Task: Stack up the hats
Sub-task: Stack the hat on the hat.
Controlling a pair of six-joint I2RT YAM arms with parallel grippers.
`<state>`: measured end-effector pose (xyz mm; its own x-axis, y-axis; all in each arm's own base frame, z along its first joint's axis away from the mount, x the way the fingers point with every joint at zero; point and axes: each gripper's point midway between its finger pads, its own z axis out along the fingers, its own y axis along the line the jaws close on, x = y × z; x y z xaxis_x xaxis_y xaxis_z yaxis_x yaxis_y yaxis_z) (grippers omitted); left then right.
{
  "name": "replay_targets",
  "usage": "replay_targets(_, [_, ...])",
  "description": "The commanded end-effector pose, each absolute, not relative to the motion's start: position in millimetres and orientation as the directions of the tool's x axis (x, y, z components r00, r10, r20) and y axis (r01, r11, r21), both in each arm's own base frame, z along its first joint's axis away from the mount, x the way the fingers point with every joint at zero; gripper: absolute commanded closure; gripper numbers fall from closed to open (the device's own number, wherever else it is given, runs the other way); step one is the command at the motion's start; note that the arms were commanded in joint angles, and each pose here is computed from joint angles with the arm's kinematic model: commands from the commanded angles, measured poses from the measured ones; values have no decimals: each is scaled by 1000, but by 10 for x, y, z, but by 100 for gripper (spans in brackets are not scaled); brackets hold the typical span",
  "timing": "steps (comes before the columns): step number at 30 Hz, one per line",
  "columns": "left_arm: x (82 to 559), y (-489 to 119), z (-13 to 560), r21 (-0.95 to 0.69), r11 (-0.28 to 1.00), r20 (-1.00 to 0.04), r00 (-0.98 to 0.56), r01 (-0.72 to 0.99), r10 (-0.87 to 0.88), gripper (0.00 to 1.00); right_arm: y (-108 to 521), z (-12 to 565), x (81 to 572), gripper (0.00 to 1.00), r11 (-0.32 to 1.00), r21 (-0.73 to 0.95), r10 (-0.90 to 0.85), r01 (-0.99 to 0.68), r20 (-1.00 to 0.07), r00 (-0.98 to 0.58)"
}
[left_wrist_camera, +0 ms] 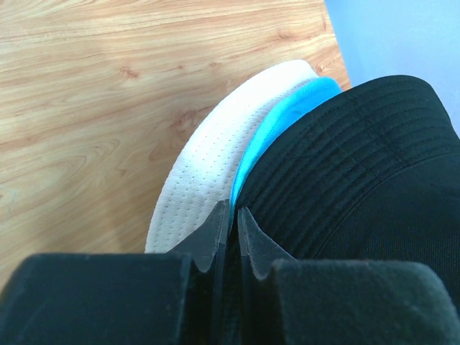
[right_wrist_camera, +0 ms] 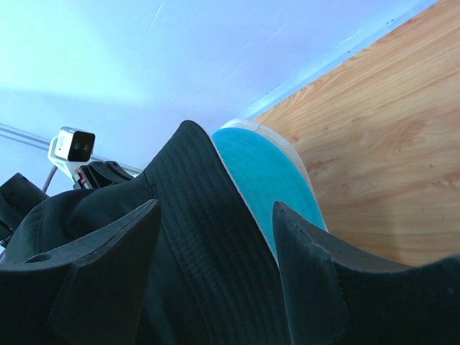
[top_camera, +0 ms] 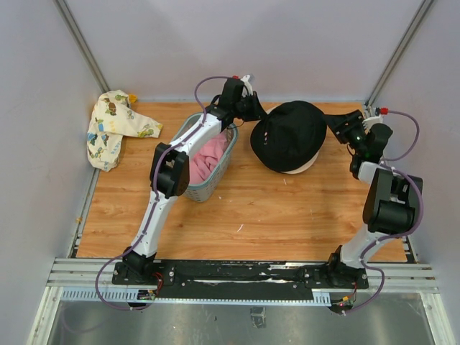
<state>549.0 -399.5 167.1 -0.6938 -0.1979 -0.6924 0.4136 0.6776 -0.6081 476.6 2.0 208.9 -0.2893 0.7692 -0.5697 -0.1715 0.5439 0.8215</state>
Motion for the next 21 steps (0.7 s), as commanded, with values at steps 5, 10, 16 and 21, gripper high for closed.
replay_targets(5, [5532, -3976, 1620, -588, 688, -702, -691, 425, -173, 92, 148, 2307, 4925, 36, 469, 812, 759, -347, -572, -313])
replay_targets(10, [5524, -3995, 1604, -584, 688, -704, -691, 431, -165, 93, 243, 2298, 4990, 42, 436, 817, 754, -377, -560, -343])
replay_targets(16, [5510, -4016, 1553, -586, 687, -699, -697, 429, -160, 94, 275, 2123, 5035, 87, 411, 846, 764, -340, -523, -377])
replay_targets(21, [5515, -3974, 1505, -571, 708, -699, -698, 416, -154, 95, 174, 1714, 5032, 99, 414, 889, 800, -196, -458, -388])
